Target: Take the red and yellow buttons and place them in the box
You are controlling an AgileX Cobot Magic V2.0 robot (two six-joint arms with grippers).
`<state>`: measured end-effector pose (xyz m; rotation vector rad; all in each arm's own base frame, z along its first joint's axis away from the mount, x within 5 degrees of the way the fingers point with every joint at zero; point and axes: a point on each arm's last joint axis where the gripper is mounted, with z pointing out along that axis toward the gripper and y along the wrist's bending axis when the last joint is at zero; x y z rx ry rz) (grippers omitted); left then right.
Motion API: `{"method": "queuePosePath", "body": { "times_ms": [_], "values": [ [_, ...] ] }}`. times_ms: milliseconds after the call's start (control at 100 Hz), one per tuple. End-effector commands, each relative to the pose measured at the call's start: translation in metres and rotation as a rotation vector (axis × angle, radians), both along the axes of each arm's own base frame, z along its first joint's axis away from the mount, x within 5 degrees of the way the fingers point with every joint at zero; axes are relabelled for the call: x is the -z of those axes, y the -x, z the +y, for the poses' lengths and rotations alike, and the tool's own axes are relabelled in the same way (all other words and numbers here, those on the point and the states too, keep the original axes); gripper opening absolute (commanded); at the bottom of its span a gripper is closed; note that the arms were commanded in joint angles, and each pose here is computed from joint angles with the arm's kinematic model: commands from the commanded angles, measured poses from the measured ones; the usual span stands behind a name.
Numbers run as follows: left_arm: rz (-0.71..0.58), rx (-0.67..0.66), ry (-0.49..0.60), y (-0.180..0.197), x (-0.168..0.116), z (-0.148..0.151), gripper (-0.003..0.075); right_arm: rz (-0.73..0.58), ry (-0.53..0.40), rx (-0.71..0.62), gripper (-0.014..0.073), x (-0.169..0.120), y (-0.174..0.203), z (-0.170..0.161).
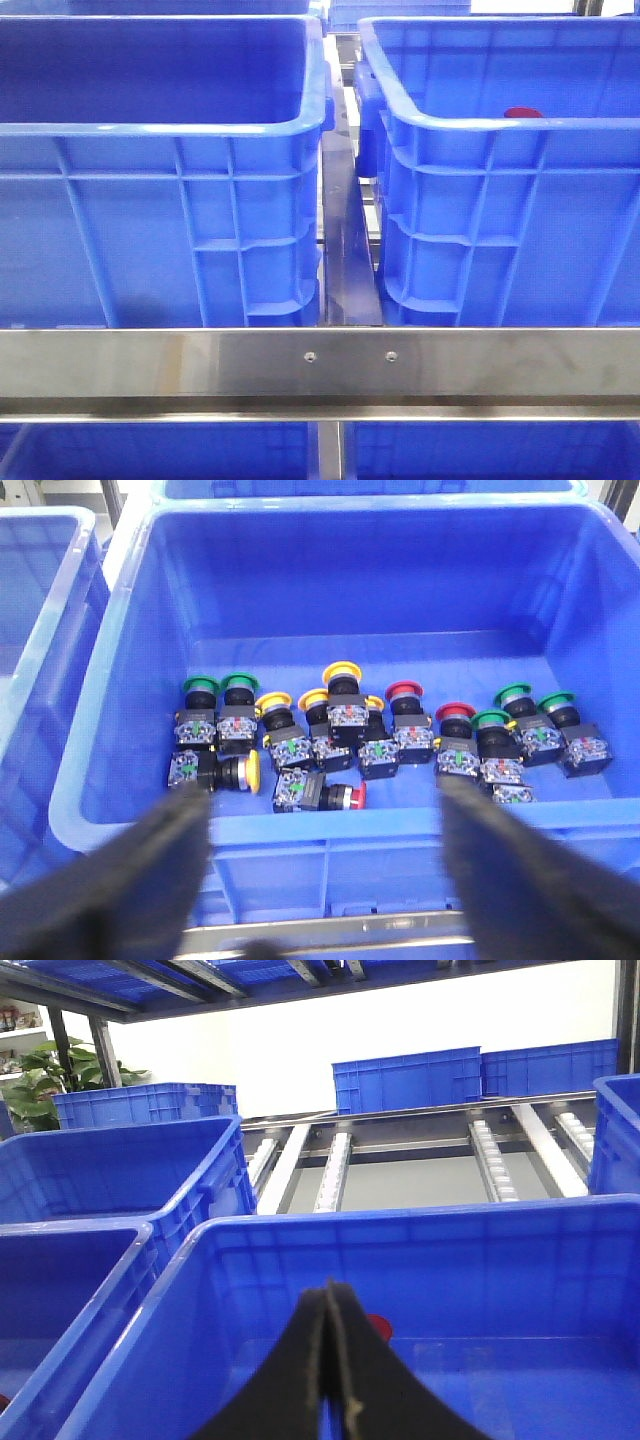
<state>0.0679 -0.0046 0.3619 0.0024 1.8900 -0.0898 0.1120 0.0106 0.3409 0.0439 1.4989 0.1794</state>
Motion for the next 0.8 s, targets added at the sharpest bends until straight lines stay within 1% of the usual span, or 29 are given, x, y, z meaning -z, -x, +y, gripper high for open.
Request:
{"method": "queuePosePath", "body": {
  "times_ms": [0,90,230,390,540,690,790],
  "values": [
    [-0.097,-0.003,0.008,-0.007,-0.015,0.000,0.0548,-0.025,0.014,0.006,-0.0067,-0.009,0.000,-0.001],
    [-0.071,-0.001,0.013,-0.016,-0.015,-0.001,0.0548,-0.025,0.014,0.005,-0.0067,-0.009,0.000,0.000],
    [0.015,0.005,0.029,-0.046,-0.015,-0.004,0.0548,-0.025,0.015,-0.002,-0.0067,-0.009,0.000,0.000],
    [0.122,0.005,0.024,-0.093,-0.016,-0.008,0.0548,-0.022,0.017,-0.022,-0.0067,-0.009,0.001,0.002],
    [0.189,0.020,-0.014,-0.137,-0.019,-0.011,0.0548,-0.021,0.018,-0.036,-0.0067,-0.008,0.001,0.003],
    [0.280,0.028,-0.027,-0.183,-0.011,-0.014,0.0548,-0.021,0.018,-0.036,-0.0067,-0.008,0.001,0.003],
    [0.329,0.048,-0.040,-0.206,-0.007,-0.018,0.0548,-0.021,0.018,-0.036,-0.0067,-0.008,0.001,0.003]
  ]
}}
